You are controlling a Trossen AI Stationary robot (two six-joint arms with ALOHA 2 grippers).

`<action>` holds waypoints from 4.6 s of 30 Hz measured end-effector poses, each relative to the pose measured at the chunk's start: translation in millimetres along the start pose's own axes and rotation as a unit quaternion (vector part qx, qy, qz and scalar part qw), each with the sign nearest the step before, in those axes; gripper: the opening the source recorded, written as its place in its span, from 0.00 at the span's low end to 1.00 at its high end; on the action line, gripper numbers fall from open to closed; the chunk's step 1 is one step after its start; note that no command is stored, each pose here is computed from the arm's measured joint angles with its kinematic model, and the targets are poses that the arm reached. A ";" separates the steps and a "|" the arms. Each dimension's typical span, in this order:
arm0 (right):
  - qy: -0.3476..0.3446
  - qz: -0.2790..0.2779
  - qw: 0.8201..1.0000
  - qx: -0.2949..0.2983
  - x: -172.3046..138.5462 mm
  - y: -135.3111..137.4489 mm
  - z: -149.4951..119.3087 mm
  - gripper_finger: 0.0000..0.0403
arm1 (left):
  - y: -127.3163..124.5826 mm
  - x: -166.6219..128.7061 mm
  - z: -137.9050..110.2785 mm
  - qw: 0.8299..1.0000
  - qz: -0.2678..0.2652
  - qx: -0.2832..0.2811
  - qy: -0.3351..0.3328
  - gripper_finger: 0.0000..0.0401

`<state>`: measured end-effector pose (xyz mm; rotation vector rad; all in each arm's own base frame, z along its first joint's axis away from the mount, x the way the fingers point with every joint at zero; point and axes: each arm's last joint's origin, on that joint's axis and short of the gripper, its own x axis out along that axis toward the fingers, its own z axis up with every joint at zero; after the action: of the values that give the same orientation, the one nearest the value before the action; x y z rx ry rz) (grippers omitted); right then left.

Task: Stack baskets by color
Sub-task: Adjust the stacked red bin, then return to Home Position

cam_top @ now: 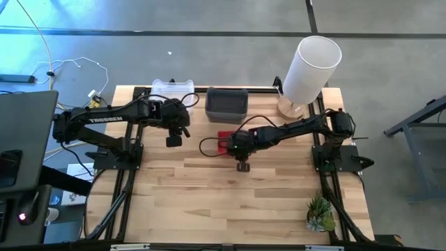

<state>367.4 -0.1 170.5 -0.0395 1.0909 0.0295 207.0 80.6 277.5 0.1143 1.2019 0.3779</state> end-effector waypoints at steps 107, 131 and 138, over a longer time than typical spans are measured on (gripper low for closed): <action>-0.533 -0.106 0.831 0.118 -123.5 5.1 -236.3 0.32 | -71.8 20.5 -146.3 0.876 -0.012 -0.129 -0.465 0.36; -0.531 -0.103 0.833 0.120 -123.0 5.3 -236.5 0.32 | -71.9 21.2 -146.8 0.878 -0.010 -0.128 -0.461 0.36; -0.531 -0.103 0.833 0.120 -123.0 5.3 -236.5 0.32 | -71.9 21.2 -146.7 0.878 -0.010 -0.128 -0.461 0.36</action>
<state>100.9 -6.4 170.5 0.0828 -0.0437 -0.2582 94.0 4.4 185.0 0.0393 0.1993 0.3925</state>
